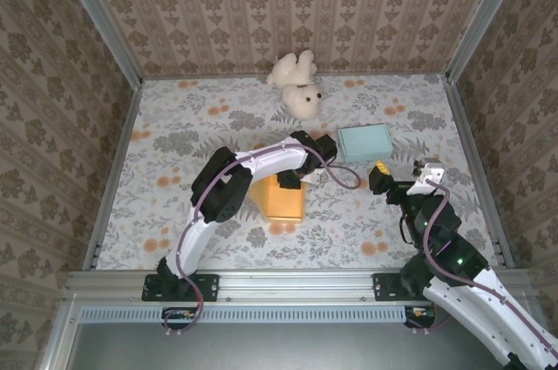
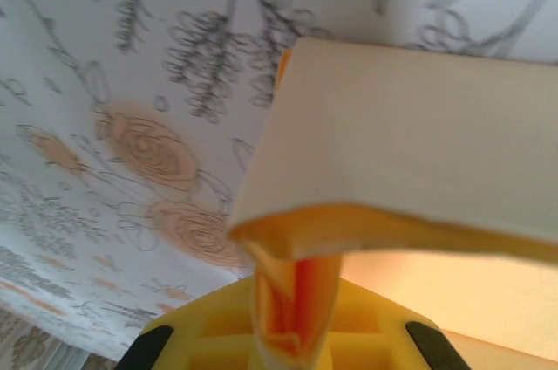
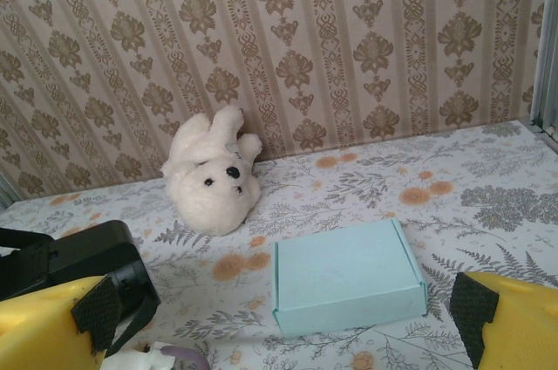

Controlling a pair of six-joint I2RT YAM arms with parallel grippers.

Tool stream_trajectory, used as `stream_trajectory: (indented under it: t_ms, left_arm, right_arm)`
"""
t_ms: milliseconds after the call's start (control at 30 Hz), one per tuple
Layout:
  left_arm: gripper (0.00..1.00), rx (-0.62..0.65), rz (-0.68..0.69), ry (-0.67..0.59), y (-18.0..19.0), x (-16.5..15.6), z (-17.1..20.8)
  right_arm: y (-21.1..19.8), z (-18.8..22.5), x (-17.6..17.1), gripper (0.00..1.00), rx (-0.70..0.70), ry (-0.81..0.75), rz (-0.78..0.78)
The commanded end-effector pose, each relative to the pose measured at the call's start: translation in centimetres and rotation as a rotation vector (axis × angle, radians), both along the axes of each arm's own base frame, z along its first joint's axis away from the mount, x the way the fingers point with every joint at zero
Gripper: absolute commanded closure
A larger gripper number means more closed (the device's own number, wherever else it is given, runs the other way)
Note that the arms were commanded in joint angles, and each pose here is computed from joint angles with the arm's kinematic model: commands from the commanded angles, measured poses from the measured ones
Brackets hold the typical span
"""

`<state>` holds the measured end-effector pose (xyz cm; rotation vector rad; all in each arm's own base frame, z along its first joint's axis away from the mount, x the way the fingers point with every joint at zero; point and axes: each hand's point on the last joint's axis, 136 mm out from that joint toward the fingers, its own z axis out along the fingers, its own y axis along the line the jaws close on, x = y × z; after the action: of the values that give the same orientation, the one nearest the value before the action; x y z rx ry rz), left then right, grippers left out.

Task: Fold the paper box

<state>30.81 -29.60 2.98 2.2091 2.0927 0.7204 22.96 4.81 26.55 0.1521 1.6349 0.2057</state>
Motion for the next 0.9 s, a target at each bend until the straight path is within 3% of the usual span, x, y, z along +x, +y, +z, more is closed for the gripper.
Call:
stream_trajectory:
  t_ms: [0,200,367,667,867]
  left_arm:
    - [1.00,-0.026,0.003,-0.068,-1.2,1.8,-2.4]
    - [1.00,-0.037,-0.010,-0.088,-1.7,2.2,-3.0]
    - [0.95,-0.045,-0.008,-0.132,-2.4,3.2,-1.4]
    - [0.74,-0.069,-0.028,-0.194,-3.4,3.8,2.8]
    - [0.65,-0.101,-0.041,-0.222,-4.0,3.7,4.5]
  right_arm:
    - [-0.1,-0.3,0.0,0.00,0.020,0.005,-0.002]
    - [0.0,-0.4,0.0,0.00,0.017,0.009,-0.001]
    - [0.0,-0.4,0.0,0.00,0.014,0.008,-0.002]
    - [0.0,-0.5,0.1,0.00,0.009,0.012,-0.001]
    - [0.0,-0.6,0.1,0.00,0.005,0.014,-0.001]
